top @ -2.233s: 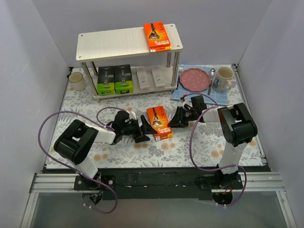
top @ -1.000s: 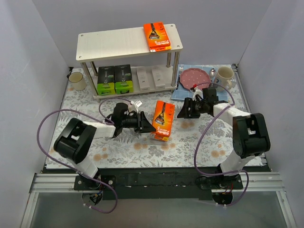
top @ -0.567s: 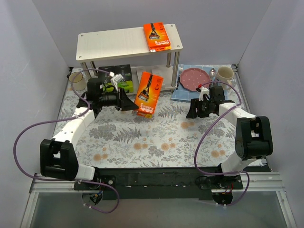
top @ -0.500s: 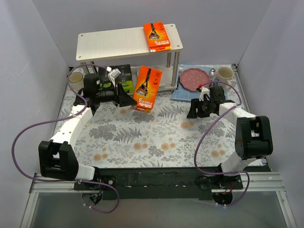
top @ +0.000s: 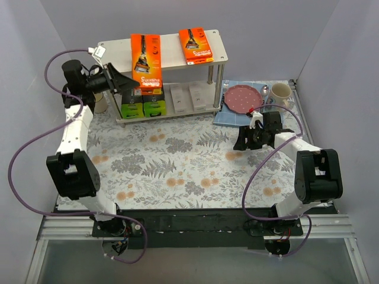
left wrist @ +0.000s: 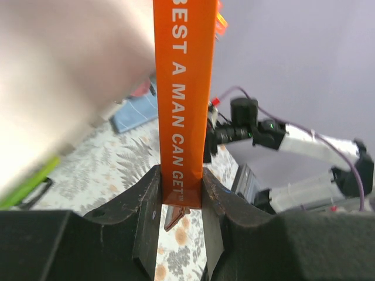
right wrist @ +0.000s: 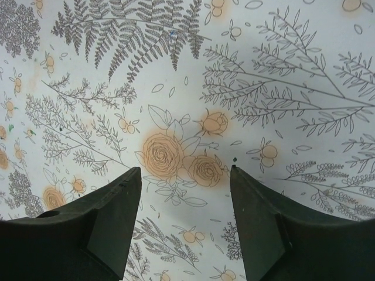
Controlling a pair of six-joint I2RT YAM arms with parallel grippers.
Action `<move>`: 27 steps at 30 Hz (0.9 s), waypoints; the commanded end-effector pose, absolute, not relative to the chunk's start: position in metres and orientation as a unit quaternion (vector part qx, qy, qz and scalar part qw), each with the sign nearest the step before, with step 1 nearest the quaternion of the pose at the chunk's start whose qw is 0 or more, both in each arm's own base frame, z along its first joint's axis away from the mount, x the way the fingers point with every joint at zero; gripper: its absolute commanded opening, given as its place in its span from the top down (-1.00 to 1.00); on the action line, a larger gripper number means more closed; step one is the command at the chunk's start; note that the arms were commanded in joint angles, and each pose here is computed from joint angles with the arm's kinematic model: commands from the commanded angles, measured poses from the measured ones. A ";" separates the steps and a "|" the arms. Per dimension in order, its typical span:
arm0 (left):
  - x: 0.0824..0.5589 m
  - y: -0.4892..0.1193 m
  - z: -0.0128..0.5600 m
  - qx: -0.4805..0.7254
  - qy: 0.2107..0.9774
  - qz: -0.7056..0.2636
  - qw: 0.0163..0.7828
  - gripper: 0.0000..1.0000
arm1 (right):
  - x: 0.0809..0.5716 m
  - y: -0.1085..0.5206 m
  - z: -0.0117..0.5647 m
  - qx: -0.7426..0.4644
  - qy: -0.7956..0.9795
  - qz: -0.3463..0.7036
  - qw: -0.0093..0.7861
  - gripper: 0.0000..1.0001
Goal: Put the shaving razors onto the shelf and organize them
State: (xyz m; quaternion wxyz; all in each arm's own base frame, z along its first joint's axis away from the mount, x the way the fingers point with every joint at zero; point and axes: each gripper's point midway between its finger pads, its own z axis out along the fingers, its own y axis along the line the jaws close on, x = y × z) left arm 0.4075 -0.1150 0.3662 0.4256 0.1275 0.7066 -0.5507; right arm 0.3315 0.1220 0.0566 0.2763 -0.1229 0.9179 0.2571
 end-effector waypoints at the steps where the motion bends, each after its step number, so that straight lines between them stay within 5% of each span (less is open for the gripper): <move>1: 0.435 -0.083 0.392 0.119 0.694 -0.564 0.431 0.82 | 0.330 0.119 0.064 -0.118 0.912 0.256 0.297 -0.40; 24: 0.512 -0.059 0.390 0.050 0.703 -0.554 0.443 0.81 | 0.328 0.107 0.053 -0.102 0.919 0.245 0.293 -0.42; 27: 0.518 -0.055 0.382 0.028 0.709 -0.548 0.442 0.56 | 0.328 0.106 0.053 -0.102 0.919 0.244 0.293 -0.43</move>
